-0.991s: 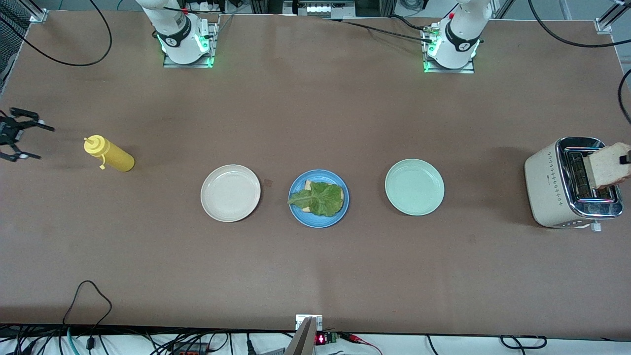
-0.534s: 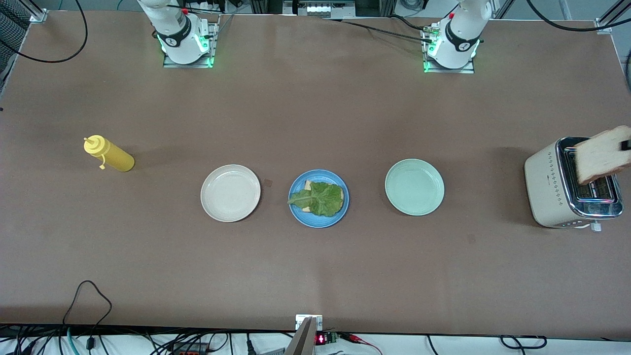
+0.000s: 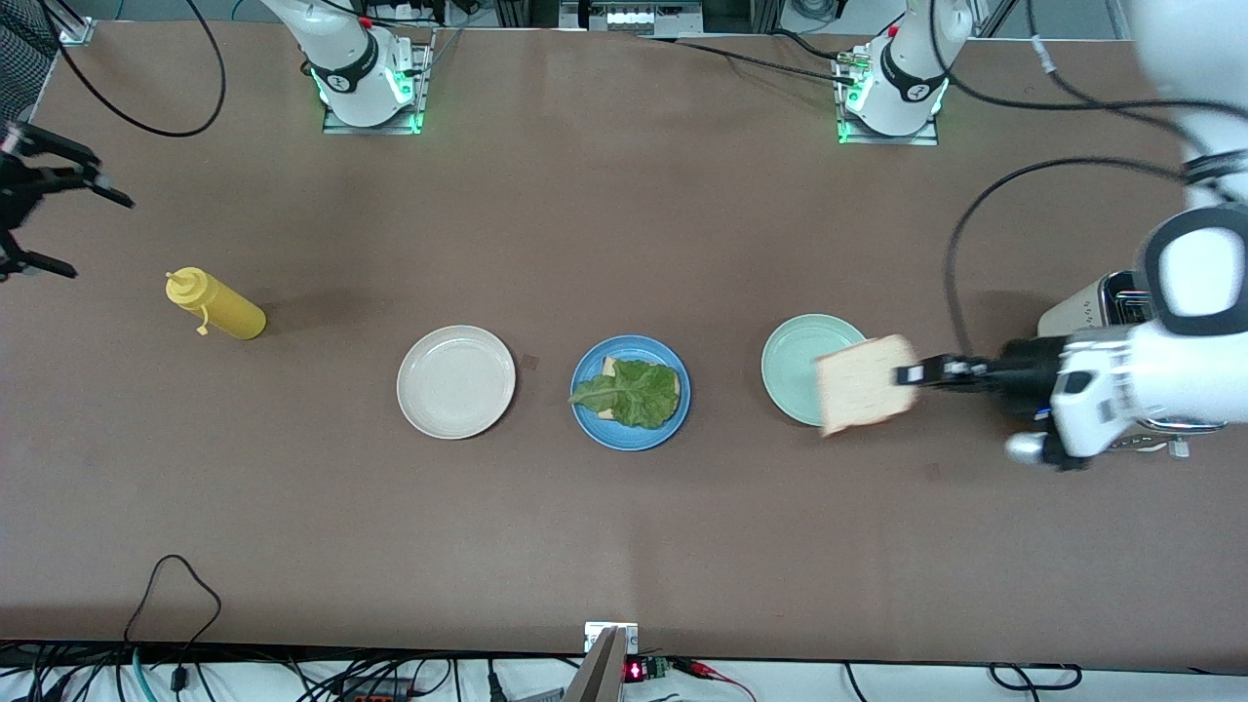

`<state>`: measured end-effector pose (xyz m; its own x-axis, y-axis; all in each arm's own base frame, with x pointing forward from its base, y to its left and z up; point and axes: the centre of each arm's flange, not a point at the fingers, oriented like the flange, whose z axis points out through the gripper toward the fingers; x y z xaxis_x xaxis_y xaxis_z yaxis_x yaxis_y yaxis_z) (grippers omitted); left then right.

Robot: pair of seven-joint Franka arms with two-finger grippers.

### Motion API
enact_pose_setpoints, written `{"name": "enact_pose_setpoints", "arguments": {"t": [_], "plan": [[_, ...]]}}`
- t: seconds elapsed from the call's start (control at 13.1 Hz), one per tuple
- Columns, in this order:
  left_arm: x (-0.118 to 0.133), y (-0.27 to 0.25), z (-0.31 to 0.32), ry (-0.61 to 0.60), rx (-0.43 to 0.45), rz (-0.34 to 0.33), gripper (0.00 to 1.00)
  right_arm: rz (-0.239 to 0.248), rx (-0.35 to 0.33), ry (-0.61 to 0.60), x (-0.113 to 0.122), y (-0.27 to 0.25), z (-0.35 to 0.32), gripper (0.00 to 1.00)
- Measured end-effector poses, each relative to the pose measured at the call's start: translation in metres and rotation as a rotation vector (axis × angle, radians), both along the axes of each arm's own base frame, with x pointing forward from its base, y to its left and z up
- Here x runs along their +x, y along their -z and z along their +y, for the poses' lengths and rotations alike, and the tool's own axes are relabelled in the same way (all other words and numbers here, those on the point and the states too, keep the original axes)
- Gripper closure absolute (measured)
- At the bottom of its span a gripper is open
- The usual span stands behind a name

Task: Make sandwich in blue plate with both arms
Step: 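Carry the bread with the left gripper onto the lettuce on the blue plate, then open the left gripper to release the bread on the sandwich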

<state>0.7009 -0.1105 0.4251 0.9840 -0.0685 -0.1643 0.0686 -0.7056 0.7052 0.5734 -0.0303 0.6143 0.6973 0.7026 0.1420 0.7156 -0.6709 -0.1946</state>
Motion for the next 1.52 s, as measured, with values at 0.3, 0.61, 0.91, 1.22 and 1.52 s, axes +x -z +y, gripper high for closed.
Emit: {"name": "enact_pose_setpoints", "arguments": {"t": [0.3,0.61,0.91,1.22,1.52], "plan": [[0.012,0.064,-0.089,-0.106,-0.283,0.066,0.91,0.120,-0.175,0.306,0.001,0.031,0.068,0.00],[-0.020,0.137,-0.137,-0.031,-0.402,0.019,0.91,0.194,-0.254,0.593,0.002,0.056,0.064,0.00],[-0.062,0.191,-0.187,0.012,-0.393,-0.045,0.91,0.170,-0.291,0.626,0.002,0.051,0.056,0.00],[-0.074,0.232,-0.195,0.023,-0.372,-0.099,0.91,0.138,-0.286,0.666,0.005,0.047,0.039,0.00],[-0.081,0.262,-0.201,0.014,-0.382,-0.126,0.87,0.150,-0.290,0.675,0.008,0.055,0.033,0.00]]}}
